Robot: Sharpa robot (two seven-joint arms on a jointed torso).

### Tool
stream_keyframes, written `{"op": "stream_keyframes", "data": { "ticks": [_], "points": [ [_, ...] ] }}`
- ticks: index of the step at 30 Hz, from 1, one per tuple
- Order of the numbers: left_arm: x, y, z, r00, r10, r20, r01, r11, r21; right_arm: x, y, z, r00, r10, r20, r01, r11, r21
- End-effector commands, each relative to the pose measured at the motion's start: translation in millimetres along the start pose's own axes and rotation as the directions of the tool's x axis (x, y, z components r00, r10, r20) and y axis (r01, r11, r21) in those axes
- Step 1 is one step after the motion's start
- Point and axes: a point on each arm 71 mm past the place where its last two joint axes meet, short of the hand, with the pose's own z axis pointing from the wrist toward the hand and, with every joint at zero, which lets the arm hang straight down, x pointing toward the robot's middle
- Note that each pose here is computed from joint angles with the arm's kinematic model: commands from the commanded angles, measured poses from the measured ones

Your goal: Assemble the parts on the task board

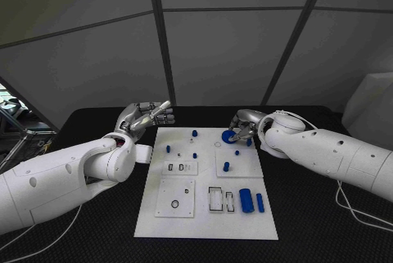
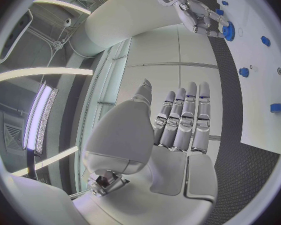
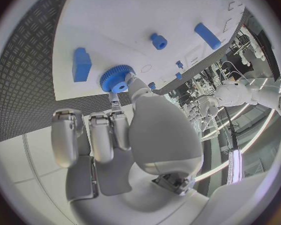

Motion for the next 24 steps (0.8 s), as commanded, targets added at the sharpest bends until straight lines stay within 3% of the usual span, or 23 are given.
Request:
{"op": "stream_keyframes", "data": {
  "ticks": [1, 15, 24],
  "points": [
    [1.4, -1.2, 0.4, 1.000, -0.003, -0.014, 0.003, 1.000, 0.004, -0.7, 2, -0.8, 0.997, -0.070, 0.031, 0.070, 0.997, -0.010],
    [0.2, -1.1, 0.2, 1.000, -0.001, -0.012, 0.001, 1.000, 0.002, -8.4, 26, -14.4, 0.986, -0.026, 0.166, 0.043, 0.994, -0.097],
    [0.1, -1.1, 0.1, 1.000, -0.001, -0.012, 0.001, 1.000, 0.001, -10.8, 61, -20.7, 0.969, -0.040, 0.242, 0.080, 0.984, -0.159]
  ]
}}
